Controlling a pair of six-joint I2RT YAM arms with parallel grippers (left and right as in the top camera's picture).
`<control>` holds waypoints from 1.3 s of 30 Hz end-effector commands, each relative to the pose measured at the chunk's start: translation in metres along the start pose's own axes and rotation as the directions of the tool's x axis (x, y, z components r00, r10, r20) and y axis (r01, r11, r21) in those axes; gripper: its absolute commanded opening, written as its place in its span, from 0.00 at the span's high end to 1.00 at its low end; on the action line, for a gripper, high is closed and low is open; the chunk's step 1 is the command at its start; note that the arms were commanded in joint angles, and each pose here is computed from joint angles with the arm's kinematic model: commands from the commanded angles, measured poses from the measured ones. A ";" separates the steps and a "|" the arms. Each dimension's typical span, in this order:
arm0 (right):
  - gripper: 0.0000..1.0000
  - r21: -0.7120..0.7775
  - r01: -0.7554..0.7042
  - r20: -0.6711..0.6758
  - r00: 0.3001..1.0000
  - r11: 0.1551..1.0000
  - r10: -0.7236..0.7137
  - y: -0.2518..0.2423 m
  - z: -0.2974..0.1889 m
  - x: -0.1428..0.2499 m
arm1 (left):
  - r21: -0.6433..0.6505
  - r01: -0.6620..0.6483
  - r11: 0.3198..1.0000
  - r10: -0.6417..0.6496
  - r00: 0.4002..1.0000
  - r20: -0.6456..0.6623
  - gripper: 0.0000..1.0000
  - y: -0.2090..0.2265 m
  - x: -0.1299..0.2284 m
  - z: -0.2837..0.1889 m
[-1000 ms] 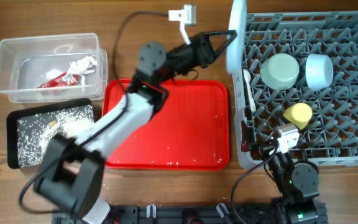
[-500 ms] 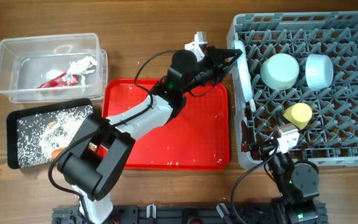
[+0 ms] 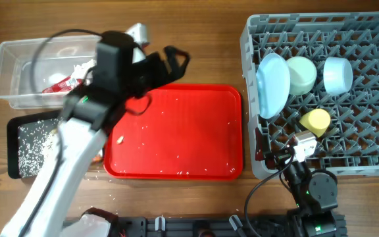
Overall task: Sort waste into correct bins and load items into the dishwasher rack
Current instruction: 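Release the plate upright in the rack and withdraw the left arm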
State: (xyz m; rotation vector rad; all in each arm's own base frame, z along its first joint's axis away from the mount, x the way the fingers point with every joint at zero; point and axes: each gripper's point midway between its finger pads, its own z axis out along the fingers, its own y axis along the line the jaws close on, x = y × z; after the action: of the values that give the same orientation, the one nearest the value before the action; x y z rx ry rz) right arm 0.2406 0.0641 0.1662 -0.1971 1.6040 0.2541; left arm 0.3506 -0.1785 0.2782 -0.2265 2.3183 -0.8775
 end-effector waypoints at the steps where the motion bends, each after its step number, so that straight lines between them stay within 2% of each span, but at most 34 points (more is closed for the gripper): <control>1: 0.00 0.001 0.012 0.006 1.000 1.000 -0.012 0.000 0.000 -0.001 | -0.119 -0.261 0.958 0.273 0.956 0.106 0.00 0.006 -0.004 -0.070; 6: 0.00 0.000 0.012 0.006 1.000 1.000 -0.012 0.000 0.000 -0.001 | -0.293 -0.378 0.878 0.441 0.878 0.187 0.00 0.025 0.009 -0.154; 10: 0.00 0.001 0.013 0.006 1.000 1.000 -0.013 0.000 0.000 -0.001 | -0.403 -0.340 0.850 0.463 0.847 0.262 0.00 0.043 0.016 -0.202; 15: 0.00 0.001 0.013 0.006 1.000 1.000 -0.013 0.000 0.000 -0.001 | -0.456 -0.273 0.847 0.474 0.775 0.418 0.00 0.057 0.018 -0.238; 22: 0.00 0.000 0.013 0.006 1.000 1.000 -0.013 0.000 0.000 -0.001 | -0.408 -0.197 0.891 0.434 0.632 0.642 0.00 0.113 0.026 -0.188; 28: 0.00 0.000 0.013 0.006 1.000 1.000 -0.013 0.000 0.000 -0.001 | -0.393 -0.201 0.897 0.436 0.549 0.713 0.00 0.171 0.051 -0.143; 33: 0.00 0.001 0.013 0.006 1.000 1.000 -0.013 0.000 0.000 -0.001 | -0.402 -0.188 0.896 0.432 0.576 0.694 0.00 0.201 0.063 -0.111; 36: 0.00 0.001 0.013 0.006 1.000 1.000 -0.013 0.000 0.000 -0.001 | -0.413 -0.176 0.894 0.425 0.626 0.653 0.00 0.215 0.073 -0.098; 39: 0.00 0.001 0.012 0.006 1.000 1.000 -0.012 0.000 0.000 -0.001 | -0.412 -0.177 0.894 0.425 0.625 0.654 0.00 0.215 0.073 -0.098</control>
State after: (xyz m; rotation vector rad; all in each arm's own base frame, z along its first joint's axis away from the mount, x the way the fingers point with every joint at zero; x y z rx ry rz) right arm 0.2406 0.0641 0.1660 -0.1971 1.6047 0.2541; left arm 0.2461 0.0112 0.1579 -0.2581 1.6282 -0.1595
